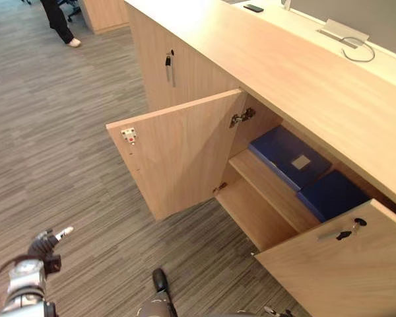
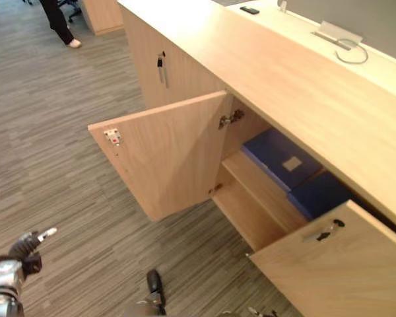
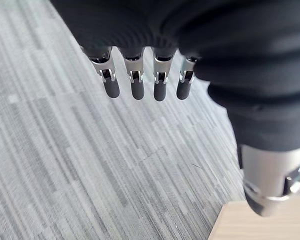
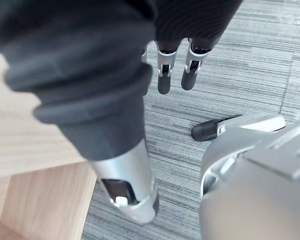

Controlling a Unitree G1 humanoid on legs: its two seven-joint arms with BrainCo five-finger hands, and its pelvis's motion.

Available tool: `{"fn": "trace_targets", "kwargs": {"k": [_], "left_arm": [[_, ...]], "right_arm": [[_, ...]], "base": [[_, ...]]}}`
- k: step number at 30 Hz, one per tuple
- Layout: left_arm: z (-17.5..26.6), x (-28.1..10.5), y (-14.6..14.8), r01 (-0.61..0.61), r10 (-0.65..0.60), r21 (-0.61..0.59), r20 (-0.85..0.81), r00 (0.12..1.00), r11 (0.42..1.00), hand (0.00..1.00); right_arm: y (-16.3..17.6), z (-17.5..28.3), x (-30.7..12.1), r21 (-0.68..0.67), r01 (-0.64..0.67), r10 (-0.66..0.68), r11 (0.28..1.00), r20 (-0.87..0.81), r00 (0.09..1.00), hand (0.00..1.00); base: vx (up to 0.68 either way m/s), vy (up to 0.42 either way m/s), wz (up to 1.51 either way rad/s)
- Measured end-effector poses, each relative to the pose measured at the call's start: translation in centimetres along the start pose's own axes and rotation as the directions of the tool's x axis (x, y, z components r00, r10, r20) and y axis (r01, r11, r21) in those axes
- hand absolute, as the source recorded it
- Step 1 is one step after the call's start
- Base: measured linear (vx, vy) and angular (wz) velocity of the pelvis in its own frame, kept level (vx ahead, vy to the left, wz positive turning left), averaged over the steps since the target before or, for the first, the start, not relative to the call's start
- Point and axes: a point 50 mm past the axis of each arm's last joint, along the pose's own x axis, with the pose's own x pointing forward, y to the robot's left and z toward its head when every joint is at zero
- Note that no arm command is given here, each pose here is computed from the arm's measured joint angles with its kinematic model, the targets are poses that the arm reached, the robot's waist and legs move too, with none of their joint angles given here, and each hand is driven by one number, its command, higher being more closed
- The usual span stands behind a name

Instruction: Walk over to the cabinet, pick up the folder, carry it to the office cabinet, place the folder inside the office cabinet, then close the office cabinet door

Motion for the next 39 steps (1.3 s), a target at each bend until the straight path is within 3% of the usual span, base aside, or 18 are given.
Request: {"fn": "trace_targets", "kwargs": {"k": [10,15,19,22,32,39], "left_arm": [[6.1,1.0,-0.5,-0.097,0.071,0.246,0.112,0.991,0.964,0.00],[8.6,1.1,-2.7,-0.107,0.039,0.362,0.192,0.981,0.926,0.00],[8.8,1.2,-6.0,-0.049,-0.049,0.447,0.205,0.978,0.893,0.00],[8.3,1.2,-7.6,0.001,-0.089,0.434,0.183,0.979,0.901,0.00],[10.5,1.4,-7.7,0.013,-0.074,0.299,0.195,0.978,0.954,0.00],[12.0,1.5,-4.4,-0.062,0.038,0.142,0.169,0.985,0.988,0.00]], "right_arm": [[1.0,-2.9,-0.5,0.059,-0.040,0.044,0.997,-0.067,0.997,0.00],[1.1,-2.8,-0.5,0.035,-0.046,0.048,0.998,-0.061,0.997,0.00],[1.3,-2.6,-0.4,-0.005,-0.055,0.054,0.998,-0.055,0.997,0.00],[1.4,-2.7,-0.4,-0.008,-0.057,0.056,0.998,-0.057,0.997,0.00],[1.7,-2.5,-0.4,-0.054,-0.067,0.065,0.996,-0.050,0.997,0.00],[0.5,-3.3,-0.7,-0.049,-0.043,0.041,0.998,-0.052,0.998,0.00]], "base": [[0.02,0.028,-0.18],[0.03,-0.007,-0.05],[0.07,-0.001,-0.12],[0.08,0.013,-0.21],[0.04,-0.024,-0.22],[-0.02,-0.088,-0.27]]}}
